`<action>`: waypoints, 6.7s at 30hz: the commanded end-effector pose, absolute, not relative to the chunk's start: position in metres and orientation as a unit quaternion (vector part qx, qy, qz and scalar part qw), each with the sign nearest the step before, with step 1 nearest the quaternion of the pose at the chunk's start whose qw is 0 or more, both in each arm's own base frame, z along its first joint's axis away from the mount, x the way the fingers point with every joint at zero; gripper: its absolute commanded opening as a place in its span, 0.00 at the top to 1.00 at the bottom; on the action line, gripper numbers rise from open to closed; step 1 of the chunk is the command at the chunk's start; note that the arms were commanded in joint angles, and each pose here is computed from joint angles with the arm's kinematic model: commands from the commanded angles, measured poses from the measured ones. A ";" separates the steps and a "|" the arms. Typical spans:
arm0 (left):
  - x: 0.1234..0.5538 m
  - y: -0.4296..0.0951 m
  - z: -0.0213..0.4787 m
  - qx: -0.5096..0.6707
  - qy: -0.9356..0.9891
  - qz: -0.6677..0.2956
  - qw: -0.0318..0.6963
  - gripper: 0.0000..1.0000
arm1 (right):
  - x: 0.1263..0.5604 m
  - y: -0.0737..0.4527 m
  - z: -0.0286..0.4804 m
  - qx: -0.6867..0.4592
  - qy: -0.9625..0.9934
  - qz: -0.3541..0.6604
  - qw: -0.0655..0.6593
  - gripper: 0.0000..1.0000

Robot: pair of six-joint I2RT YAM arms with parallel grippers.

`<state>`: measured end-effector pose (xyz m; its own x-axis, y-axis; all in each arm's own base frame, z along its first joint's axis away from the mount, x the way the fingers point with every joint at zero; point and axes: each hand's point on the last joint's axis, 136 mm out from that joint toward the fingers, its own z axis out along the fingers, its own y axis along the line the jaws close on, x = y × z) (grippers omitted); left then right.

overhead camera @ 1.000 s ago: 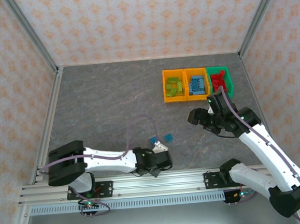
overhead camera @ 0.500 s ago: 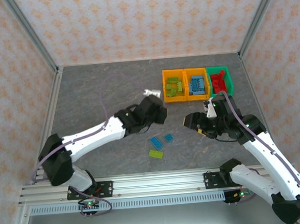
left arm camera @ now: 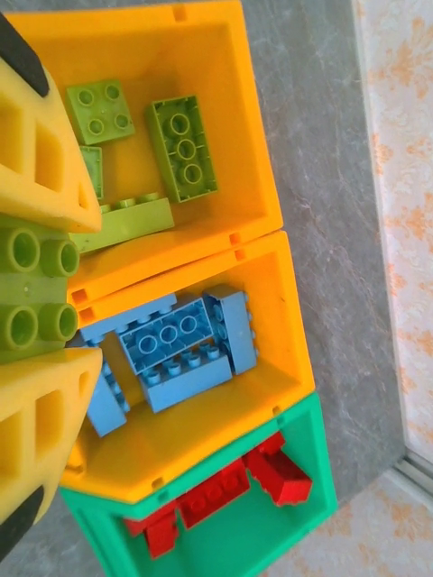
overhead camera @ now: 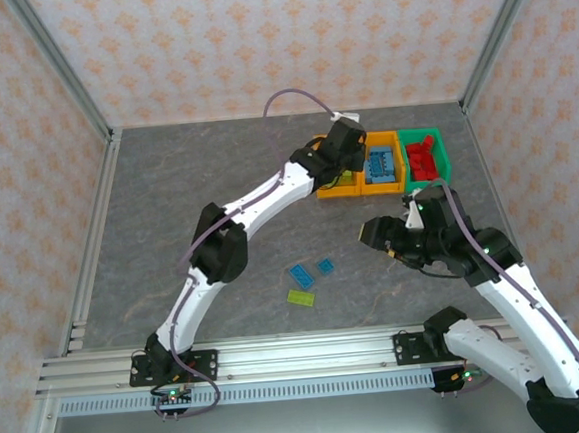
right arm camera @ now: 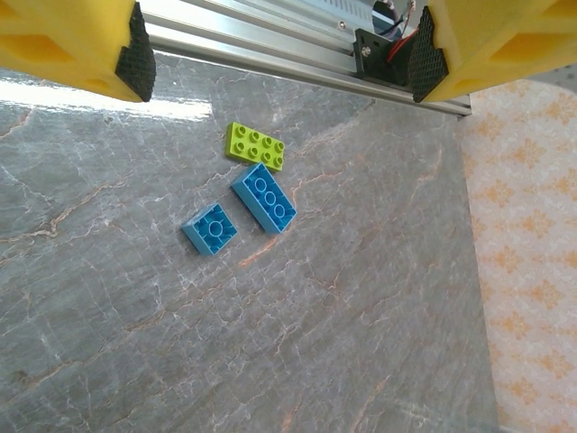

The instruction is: Sort the legos into containers by color

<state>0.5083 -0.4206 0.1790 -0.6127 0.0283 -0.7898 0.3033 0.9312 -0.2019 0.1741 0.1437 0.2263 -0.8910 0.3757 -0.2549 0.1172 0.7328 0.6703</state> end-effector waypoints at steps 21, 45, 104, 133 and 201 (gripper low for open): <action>0.342 -0.264 0.331 0.119 0.814 -0.195 0.533 0.48 | 0.182 0.161 0.208 0.088 0.935 0.301 0.163 0.24; 0.164 -0.181 0.226 0.507 0.707 -0.130 0.475 0.00 | 0.227 0.231 0.062 -0.145 0.974 0.104 0.138 0.26; 0.164 -0.171 0.215 0.484 0.709 -0.123 0.498 0.00 | 0.307 0.141 0.189 0.073 0.947 0.199 0.243 0.32; 0.164 -0.173 0.204 0.496 0.714 -0.121 0.479 0.00 | 0.207 0.297 0.031 -0.178 0.975 0.083 0.104 0.42; 0.223 -0.165 0.194 0.019 0.931 -0.151 0.331 0.07 | 0.339 0.106 0.232 0.139 0.935 0.230 0.232 0.33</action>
